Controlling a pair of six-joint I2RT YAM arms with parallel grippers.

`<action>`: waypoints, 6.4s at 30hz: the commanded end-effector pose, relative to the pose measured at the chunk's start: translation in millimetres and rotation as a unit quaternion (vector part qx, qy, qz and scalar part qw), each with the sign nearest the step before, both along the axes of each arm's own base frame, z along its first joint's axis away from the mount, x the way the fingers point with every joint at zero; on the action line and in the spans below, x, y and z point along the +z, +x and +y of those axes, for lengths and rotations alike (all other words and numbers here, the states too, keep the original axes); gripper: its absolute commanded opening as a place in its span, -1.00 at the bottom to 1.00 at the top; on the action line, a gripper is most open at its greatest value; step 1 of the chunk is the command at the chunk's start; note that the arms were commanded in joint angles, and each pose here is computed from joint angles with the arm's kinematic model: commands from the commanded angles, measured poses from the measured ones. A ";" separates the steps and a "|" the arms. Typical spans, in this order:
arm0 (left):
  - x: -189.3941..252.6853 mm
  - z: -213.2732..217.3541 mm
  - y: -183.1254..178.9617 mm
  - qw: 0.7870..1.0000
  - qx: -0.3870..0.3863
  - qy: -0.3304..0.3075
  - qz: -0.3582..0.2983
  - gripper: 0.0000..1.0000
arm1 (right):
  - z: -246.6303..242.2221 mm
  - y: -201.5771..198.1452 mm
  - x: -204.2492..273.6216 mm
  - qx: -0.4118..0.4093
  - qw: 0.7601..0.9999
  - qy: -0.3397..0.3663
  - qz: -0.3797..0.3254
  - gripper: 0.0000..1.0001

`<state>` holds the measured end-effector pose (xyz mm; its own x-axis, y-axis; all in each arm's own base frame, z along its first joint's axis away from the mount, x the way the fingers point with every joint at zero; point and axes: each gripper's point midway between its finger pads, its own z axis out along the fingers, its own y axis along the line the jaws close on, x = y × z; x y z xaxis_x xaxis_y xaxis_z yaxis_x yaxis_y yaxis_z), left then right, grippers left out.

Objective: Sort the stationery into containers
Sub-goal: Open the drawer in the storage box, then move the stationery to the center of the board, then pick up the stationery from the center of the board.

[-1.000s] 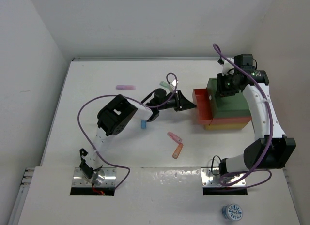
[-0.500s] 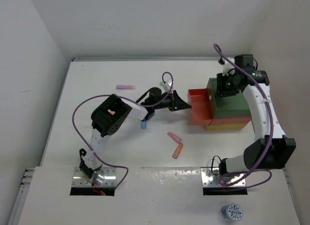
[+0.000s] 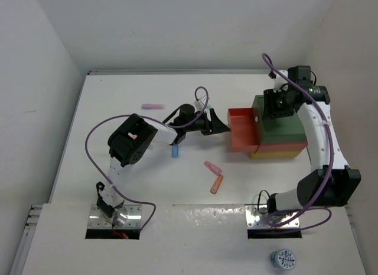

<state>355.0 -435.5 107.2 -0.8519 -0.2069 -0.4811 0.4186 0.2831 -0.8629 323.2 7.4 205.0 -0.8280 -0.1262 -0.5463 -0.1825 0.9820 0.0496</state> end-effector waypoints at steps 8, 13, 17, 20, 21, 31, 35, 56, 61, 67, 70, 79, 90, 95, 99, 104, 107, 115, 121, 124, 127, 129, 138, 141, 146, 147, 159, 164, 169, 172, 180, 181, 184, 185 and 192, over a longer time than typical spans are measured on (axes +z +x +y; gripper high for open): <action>62.8 72.1 41.6 0.994 0.049 0.053 -0.087 0.69 | 4.1 -10.2 23.8 0.001 1.000 0.012 0.003 -0.01; 63.8 125.1 63.2 0.981 0.080 0.130 -0.118 0.92 | 7.6 -4.2 51.2 0.004 0.998 0.020 -0.064 0.00; 67.0 176.0 83.5 0.953 0.075 0.250 -0.155 0.94 | 12.5 -2.6 74.9 0.019 0.993 0.024 -0.115 0.02; 57.5 218.6 97.3 0.924 0.035 0.322 -0.202 0.93 | 17.2 -5.3 81.7 0.035 0.991 0.022 -0.128 0.04; 60.4 231.4 98.4 0.920 0.026 0.341 -0.193 0.90 | 20.4 -7.8 83.1 0.050 0.990 0.018 -0.130 0.04; 51.0 355.8 133.9 0.813 -0.017 0.503 -0.293 0.72 | 48.8 -29.2 70.6 0.114 0.987 0.023 -0.110 0.04; 36.8 371.7 158.0 0.778 -0.056 0.541 -0.313 0.67 | 55.4 -33.9 64.4 0.123 0.987 0.023 -0.097 0.04; -7.4 292.7 164.8 0.746 -0.148 0.505 -0.408 0.69 | 57.8 -47.5 46.9 0.143 0.988 0.017 -0.064 0.03; -0.1 305.6 207.6 0.744 -0.131 0.527 -0.390 0.69 | 57.3 -46.6 47.5 0.145 0.987 0.013 -0.060 0.03; -21.2 317.8 232.0 0.717 -0.124 0.562 -0.394 0.69 | 58.1 -48.1 41.1 0.145 0.988 0.015 -0.051 0.03; -33.5 324.0 231.2 0.707 -0.139 0.574 -0.388 0.69 | 57.7 -47.7 40.6 0.146 0.988 0.013 -0.051 0.03; -60.2 364.9 220.6 0.733 -0.144 0.571 -0.340 0.68 | 59.3 -46.5 41.2 0.151 0.987 0.010 -0.049 0.03; -77.2 365.2 184.4 0.778 -0.177 0.517 -0.310 0.63 | 60.7 -45.5 41.0 0.152 0.987 0.012 -0.050 0.03; -71.8 355.3 162.0 0.797 -0.191 0.483 -0.307 0.60 | 61.5 -45.5 40.7 0.152 0.987 0.013 -0.050 0.03; -85.6 340.3 127.6 0.811 -0.215 0.461 -0.290 0.59 | 61.9 -45.4 40.4 0.154 0.987 0.013 -0.050 0.03; -84.5 326.6 107.6 0.824 -0.197 0.453 -0.277 0.56 | 63.9 -47.4 40.6 0.158 0.986 0.014 -0.052 0.03; -68.8 329.0 118.4 0.841 -0.129 0.458 -0.258 0.53 | 63.7 -48.7 39.4 0.158 0.986 0.014 -0.053 0.03; 16.0 338.0 135.3 0.875 0.133 0.429 -0.183 0.54 | 63.8 -51.0 37.3 0.157 0.986 0.015 -0.055 0.03; -2.1 306.3 118.5 0.891 0.152 0.419 -0.089 0.50 | 65.4 -50.2 37.5 0.159 0.986 0.017 -0.057 0.03; -17.8 296.5 114.4 0.894 0.154 0.417 -0.059 0.30 | 64.8 -49.3 38.6 0.157 0.986 0.016 -0.059 0.03; -33.0 292.2 112.9 0.885 0.164 0.434 -0.038 0.16 | 65.1 -46.4 41.4 0.155 0.986 0.016 -0.065 0.03; -38.8 288.3 112.5 0.878 0.165 0.447 -0.035 0.11 | 64.7 -45.6 42.6 0.153 0.986 0.015 -0.067 0.03; -57.3 285.3 119.4 0.850 0.180 0.495 -0.028 0.10 | 65.4 -46.0 42.8 0.152 0.986 0.018 -0.069 0.03; -63.9 281.5 118.9 0.847 0.173 0.501 -0.023 0.10 | 66.1 -46.0 43.4 0.153 0.986 0.019 -0.069 0.03; -82.5 281.2 111.5 0.845 0.164 0.509 -0.002 0.05 | 65.1 -42.7 51.3 0.150 0.985 0.016 -0.081 0.07; -83.4 280.7 111.5 0.846 0.164 0.508 0.001 0.02 | 65.1 -40.9 58.1 0.149 0.985 0.016 -0.090 0.07; 45.3 198.9 78.9 0.931 0.104 0.310 -0.161 -0.95 | 72.0 -35.9 98.2 0.142 0.973 0.031 -0.180 0.17; 149.8 123.4 25.2 0.961 0.037 0.147 -0.232 -1.00 | 73.1 -31.5 106.8 0.127 0.969 0.040 -0.209 0.18; 205.9 54.8 -34.0 0.972 -0.059 0.023 -0.228 -1.00 | 80.8 -32.9 108.1 0.118 0.969 0.080 -0.200 0.18; 220.4 31.0 -50.9 0.970 -0.087 -0.026 -0.225 -1.00 | 93.9 -34.0 122.2 0.119 0.959 0.137 -0.217 0.17; 243.8 1.6 -63.4 0.966 -0.105 -0.062 -0.226 -1.00 | 116.9 -32.9 128.6 0.073 0.949 0.245 -0.184 0.11; 246.7 -1.7 -66.4 0.965 -0.109 -0.065 -0.229 -1.00 | 119.8 -32.3 130.3 0.069 0.946 0.257 -0.182 0.11; 249.9 -4.5 -69.9 0.964 -0.114 -0.068 -0.231 -1.00 | 121.2 -28.5 115.6 0.050 0.949 0.267 -0.157 0.08; 250.3 -4.5 -70.1 0.964 -0.115 -0.068 -0.231 -1.00 | 121.3 -27.8 111.3 0.045 0.950 0.268 -0.151 0.05; 253.0 -6.3 -77.0 0.963 -0.123 -0.074 -0.229 -1.00 | 125.2 -14.1 95.2 0.011 0.949 0.292 -0.121 -0.04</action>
